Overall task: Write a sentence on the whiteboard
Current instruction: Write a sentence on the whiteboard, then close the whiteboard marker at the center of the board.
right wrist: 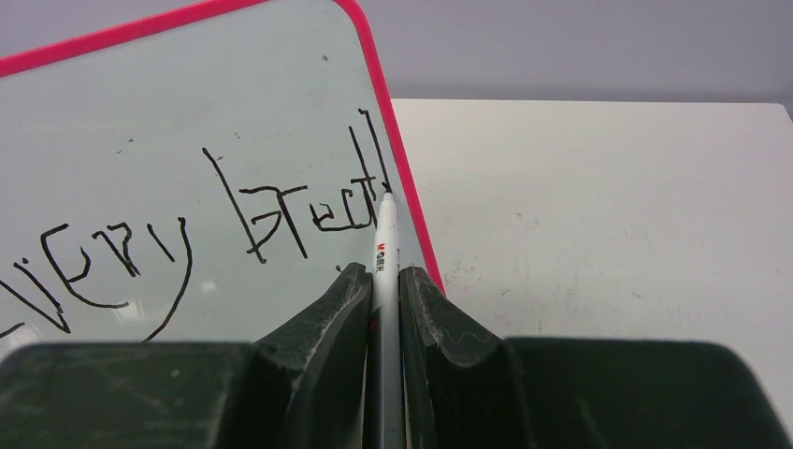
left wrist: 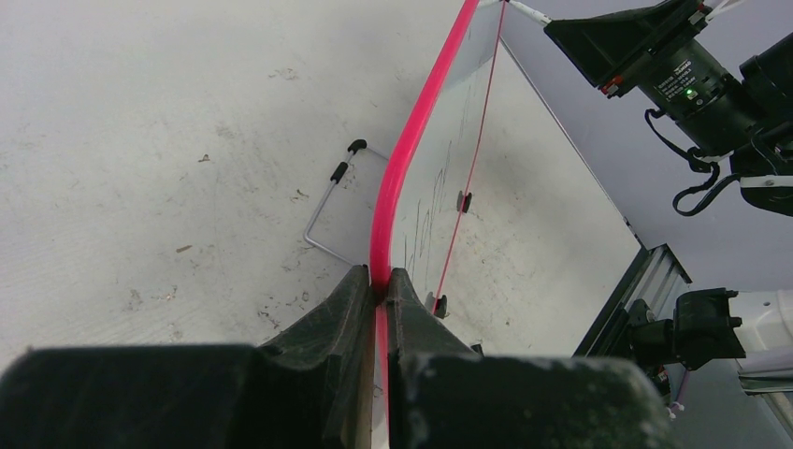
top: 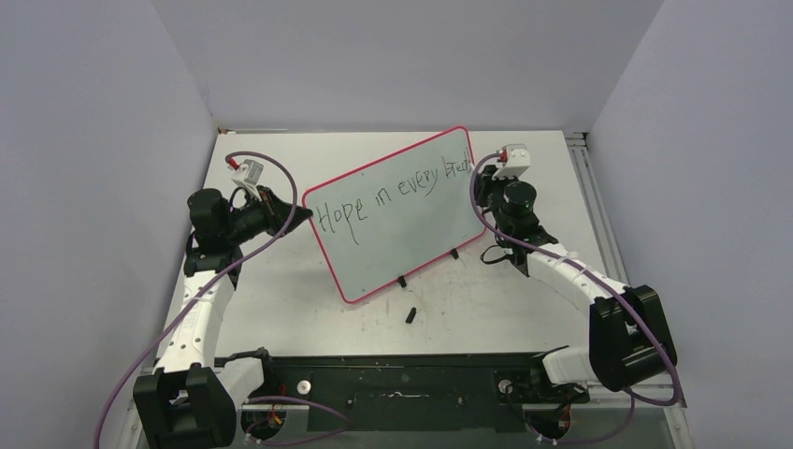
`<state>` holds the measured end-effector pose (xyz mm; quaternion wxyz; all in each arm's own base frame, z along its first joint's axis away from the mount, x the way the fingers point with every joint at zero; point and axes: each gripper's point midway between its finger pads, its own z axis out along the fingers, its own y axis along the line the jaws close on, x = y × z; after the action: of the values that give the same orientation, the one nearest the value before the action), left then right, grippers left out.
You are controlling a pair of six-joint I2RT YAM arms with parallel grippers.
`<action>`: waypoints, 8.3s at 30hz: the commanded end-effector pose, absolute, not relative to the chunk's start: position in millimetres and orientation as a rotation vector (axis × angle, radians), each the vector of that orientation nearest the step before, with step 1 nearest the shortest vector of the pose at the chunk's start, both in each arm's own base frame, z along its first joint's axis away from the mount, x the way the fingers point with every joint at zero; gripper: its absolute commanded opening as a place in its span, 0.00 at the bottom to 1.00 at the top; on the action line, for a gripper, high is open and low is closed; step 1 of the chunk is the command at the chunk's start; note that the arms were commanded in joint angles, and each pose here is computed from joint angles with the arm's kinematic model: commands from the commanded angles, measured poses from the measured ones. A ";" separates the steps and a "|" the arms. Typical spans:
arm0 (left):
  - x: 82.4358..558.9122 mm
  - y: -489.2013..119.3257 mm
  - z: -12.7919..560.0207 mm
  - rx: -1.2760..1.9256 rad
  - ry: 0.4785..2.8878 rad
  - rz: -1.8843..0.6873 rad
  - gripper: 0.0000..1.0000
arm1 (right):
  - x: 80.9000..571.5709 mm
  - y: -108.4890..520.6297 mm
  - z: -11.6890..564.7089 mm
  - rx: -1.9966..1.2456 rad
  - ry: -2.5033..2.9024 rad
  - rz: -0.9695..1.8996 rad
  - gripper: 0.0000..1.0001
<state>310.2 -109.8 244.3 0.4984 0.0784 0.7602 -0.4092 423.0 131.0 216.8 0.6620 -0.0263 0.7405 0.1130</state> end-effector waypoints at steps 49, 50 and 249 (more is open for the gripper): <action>312.4 -108.7 256.4 0.215 1.813 -0.962 0.00 | 407.7 109.8 220.1 0.023 1.634 0.216 0.05; 312.4 -108.8 256.4 0.215 1.813 -0.963 0.00 | 407.0 109.8 219.2 0.023 1.636 0.217 0.05; 120.5 -267.8 189.9 1.248 1.773 -0.811 0.00 | 144.4 256.4 224.2 -0.823 2.074 1.536 0.05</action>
<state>123.2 -261.9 174.4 0.3829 0.4874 0.7235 -0.3040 143.2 250.9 219.5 0.2037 -0.2787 0.7697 0.5370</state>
